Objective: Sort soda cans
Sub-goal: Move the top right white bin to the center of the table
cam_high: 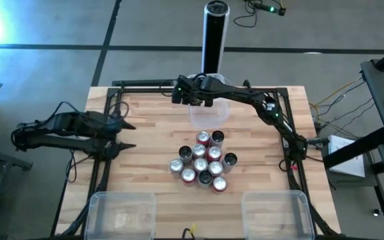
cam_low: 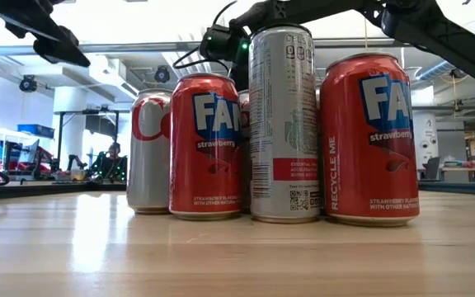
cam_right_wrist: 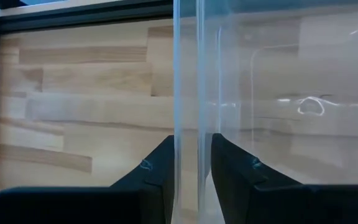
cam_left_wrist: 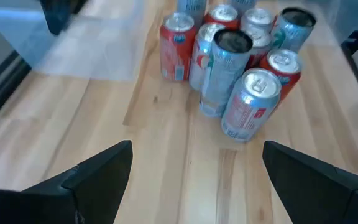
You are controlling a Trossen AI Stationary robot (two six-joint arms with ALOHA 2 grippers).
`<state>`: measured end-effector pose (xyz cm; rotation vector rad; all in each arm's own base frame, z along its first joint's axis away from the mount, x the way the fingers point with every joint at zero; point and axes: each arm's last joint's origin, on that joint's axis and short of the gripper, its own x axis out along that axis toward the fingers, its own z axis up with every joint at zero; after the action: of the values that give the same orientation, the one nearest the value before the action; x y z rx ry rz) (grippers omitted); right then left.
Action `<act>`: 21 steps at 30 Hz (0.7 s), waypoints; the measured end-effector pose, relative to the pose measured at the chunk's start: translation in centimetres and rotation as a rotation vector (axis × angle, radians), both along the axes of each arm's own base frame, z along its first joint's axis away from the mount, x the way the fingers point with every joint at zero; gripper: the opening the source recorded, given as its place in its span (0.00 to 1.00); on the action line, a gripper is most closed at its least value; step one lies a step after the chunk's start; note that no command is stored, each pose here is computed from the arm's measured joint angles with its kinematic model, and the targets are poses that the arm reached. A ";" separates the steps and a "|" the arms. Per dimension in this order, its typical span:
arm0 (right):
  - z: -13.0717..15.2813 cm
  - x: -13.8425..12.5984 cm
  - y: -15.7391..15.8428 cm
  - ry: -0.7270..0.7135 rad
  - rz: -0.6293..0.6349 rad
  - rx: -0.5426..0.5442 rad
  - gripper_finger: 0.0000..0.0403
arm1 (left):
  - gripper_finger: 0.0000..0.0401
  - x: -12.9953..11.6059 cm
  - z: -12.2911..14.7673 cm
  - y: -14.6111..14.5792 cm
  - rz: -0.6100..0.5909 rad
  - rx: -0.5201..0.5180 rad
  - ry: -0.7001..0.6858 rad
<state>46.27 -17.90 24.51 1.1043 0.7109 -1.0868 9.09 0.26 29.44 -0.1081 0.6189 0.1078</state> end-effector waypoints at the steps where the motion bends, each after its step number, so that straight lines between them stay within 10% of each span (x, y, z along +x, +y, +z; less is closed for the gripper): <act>1: -0.1 0.0 0.0 -0.002 -0.003 -0.001 0.21 | 0.86 0.2 0.0 0.0 0.003 -0.007 -0.005; 21: -0.2 0.7 2.8 -0.009 -0.094 0.012 0.21 | 0.86 0.2 -1.3 -1.0 -0.097 -0.129 0.000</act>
<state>47.00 -15.12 24.28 1.1617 0.6646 -1.1584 9.30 -0.74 28.09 -0.2023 0.6299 -0.0260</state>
